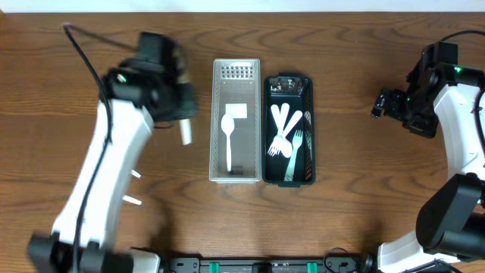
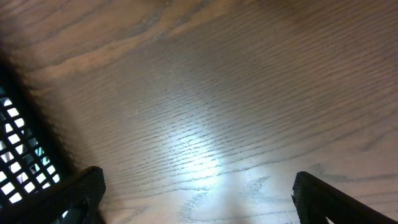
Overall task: Pack container
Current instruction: 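Grasp another white spoon with the left gripper and drop it in the white basket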
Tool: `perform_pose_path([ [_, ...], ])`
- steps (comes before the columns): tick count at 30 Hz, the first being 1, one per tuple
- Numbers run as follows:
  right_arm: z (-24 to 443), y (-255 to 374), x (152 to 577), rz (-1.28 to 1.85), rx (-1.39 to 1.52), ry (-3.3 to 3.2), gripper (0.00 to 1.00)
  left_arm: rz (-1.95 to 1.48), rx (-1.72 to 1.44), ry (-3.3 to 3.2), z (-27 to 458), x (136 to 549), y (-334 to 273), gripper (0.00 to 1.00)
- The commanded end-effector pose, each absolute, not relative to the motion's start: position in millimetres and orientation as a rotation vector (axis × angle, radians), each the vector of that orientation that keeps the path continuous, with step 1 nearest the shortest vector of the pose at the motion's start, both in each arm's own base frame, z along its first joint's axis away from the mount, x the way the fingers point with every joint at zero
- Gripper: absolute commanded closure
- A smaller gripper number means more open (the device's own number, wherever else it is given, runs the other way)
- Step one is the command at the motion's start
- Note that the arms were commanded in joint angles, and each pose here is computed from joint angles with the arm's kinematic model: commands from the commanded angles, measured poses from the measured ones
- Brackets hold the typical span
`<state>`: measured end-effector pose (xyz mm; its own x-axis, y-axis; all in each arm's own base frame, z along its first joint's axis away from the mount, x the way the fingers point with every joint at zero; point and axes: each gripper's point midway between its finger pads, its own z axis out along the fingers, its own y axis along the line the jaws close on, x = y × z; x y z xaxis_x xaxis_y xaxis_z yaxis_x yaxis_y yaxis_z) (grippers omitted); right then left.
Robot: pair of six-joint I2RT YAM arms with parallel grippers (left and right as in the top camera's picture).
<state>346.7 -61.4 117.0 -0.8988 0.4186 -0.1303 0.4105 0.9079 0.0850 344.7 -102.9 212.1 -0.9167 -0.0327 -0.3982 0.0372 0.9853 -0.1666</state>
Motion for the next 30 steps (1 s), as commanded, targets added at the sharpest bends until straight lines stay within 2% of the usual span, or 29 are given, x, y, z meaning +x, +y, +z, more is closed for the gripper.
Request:
perform_pose_path([
  [1,116,-58,347,0.088,0.613,2.934,0.01,-0.284,0.150,2.698,215,336,-140,0.94],
  [5,116,-58,347,0.088,0.613,2.935,0.01,-0.305,0.286,2.716,199,333,-178,0.94],
  [8,116,-58,346,0.088,0.613,2.935,0.01,-0.289,0.335,2.777,169,336,-196,0.94],
  [16,116,-58,346,0.088,0.614,2.939,0.01,-0.185,0.359,2.996,80,337,-207,0.93],
  [19,116,-58,346,0.089,0.614,2.938,0.01,-0.160,0.362,3.040,63,335,-206,0.75],
  [21,116,-58,346,0.089,0.614,2.939,0.01,-0.159,0.362,3.040,63,335,-206,0.75],
  [23,116,-58,346,0.089,0.613,2.939,0.01,-0.168,0.360,3.023,69,337,-207,0.64],
  [26,116,-58,345,0.089,0.612,2.940,0.01,-0.176,0.347,2.972,91,343,-205,0.56],
  [30,116,-58,346,0.088,0.604,2.941,0.01,-0.074,0.283,2.836,145,353,-179,0.40],
])
